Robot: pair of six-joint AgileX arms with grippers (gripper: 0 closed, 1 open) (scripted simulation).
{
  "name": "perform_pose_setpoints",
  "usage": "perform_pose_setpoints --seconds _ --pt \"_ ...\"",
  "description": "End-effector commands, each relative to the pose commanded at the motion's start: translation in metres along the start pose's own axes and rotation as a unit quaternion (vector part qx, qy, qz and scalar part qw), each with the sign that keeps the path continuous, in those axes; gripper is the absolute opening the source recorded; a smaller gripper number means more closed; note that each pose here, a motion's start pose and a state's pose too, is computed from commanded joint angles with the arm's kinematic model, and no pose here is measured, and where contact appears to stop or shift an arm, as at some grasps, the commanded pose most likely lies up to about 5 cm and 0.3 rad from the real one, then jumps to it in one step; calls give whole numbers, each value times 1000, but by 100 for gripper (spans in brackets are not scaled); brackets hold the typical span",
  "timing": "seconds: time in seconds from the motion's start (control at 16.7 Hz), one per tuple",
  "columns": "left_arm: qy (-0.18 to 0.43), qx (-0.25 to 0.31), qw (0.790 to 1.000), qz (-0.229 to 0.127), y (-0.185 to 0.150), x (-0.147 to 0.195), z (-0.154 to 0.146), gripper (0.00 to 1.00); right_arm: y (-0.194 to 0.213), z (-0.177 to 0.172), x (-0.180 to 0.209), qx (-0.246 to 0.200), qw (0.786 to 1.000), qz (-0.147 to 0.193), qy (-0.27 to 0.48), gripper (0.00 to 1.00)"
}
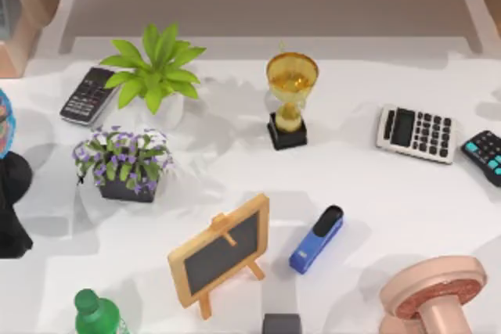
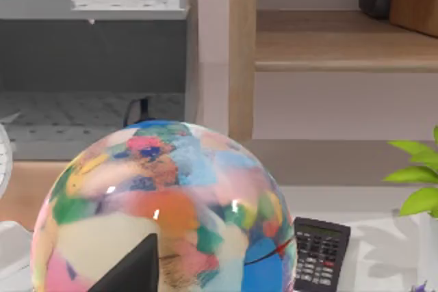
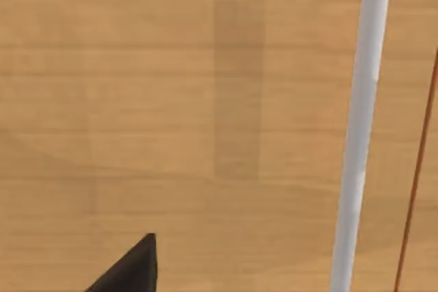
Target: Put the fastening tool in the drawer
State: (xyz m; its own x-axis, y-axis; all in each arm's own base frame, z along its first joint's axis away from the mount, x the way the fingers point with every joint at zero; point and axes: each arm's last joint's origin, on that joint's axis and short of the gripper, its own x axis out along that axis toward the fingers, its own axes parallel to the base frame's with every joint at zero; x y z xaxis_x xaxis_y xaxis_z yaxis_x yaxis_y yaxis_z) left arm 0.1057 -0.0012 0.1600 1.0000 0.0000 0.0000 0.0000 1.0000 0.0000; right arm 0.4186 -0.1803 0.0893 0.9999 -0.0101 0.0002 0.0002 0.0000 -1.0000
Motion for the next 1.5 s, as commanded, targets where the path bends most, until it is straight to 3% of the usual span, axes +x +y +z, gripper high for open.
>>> perform_pose_setpoints --seconds 0.36,1.14,1.5 --pt "0 0 1000 0 0 0 0 100 0 0 10 0 1000 0 0 100" --pt "0 0 1000 0 0 0 0 100 0 0 10 0 1000 0 0 2" --pt "0 0 1000 0 0 0 0 100 0 0 10 0 1000 0 0 0"
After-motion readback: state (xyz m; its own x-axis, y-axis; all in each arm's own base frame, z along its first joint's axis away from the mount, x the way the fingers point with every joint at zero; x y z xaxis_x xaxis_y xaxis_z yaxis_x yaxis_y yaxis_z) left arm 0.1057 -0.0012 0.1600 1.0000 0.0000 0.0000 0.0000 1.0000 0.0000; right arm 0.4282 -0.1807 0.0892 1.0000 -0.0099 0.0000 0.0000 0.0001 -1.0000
